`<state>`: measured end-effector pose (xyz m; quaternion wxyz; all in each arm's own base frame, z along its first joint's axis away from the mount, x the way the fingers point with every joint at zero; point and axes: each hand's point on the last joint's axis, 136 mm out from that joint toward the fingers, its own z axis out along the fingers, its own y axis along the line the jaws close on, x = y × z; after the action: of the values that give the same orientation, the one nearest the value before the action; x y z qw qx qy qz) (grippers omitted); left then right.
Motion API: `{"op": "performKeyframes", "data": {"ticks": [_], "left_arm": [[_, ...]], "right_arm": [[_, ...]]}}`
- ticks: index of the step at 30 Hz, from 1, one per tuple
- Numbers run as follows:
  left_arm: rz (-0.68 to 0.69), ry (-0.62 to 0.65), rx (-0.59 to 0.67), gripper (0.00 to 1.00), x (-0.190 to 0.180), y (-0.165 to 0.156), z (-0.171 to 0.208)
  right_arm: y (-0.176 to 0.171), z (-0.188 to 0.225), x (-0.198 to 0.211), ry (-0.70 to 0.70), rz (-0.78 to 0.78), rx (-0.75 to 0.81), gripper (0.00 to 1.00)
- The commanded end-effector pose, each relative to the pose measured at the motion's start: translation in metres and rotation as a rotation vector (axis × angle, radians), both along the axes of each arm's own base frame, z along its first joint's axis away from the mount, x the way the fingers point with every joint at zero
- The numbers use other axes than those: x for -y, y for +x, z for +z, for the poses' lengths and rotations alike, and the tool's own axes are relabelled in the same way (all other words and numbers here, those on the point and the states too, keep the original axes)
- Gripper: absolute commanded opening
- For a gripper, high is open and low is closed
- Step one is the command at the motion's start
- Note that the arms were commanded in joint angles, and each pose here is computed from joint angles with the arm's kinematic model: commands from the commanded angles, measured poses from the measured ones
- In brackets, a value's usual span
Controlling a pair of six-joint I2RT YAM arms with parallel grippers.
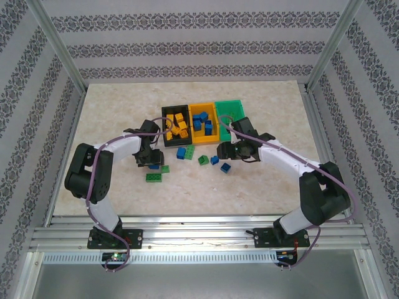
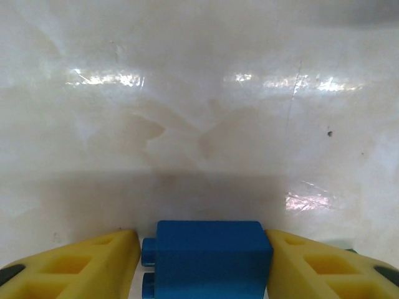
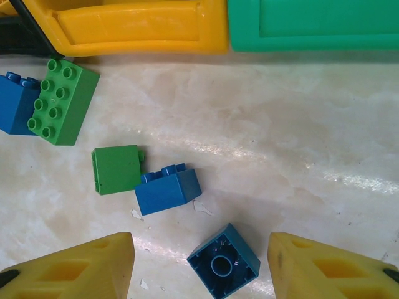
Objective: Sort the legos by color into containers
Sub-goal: Pick up the lego from the center of the table, then place the lego in the container.
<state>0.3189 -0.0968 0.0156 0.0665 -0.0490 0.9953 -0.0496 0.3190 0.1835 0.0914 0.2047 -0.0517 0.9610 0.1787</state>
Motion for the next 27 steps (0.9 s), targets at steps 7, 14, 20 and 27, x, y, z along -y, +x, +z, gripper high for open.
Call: {"op": "performKeyframes", "data": {"ticks": [7, 14, 20, 27], "left_arm": [[0.005, -0.033, -0.019, 0.38, -0.001, -0.009, -0.006], [0.001, -0.114, 0.102, 0.39, 0.013, 0.011, 0.04], [-0.008, -0.236, 0.263, 0.39, 0.036, 0.046, 0.101], [-0.069, -0.309, 0.381, 0.4, 0.072, 0.093, 0.154]], "right_arm": [[-0.005, -0.019, 0.018, -0.041, -0.041, -0.055, 0.59], [-0.015, -0.04, 0.018, -0.08, -0.005, -0.133, 0.6], [-0.026, -0.056, 0.008, -0.101, 0.061, -0.193, 0.6], [-0.031, -0.068, -0.015, -0.101, 0.113, -0.229, 0.6]]}}
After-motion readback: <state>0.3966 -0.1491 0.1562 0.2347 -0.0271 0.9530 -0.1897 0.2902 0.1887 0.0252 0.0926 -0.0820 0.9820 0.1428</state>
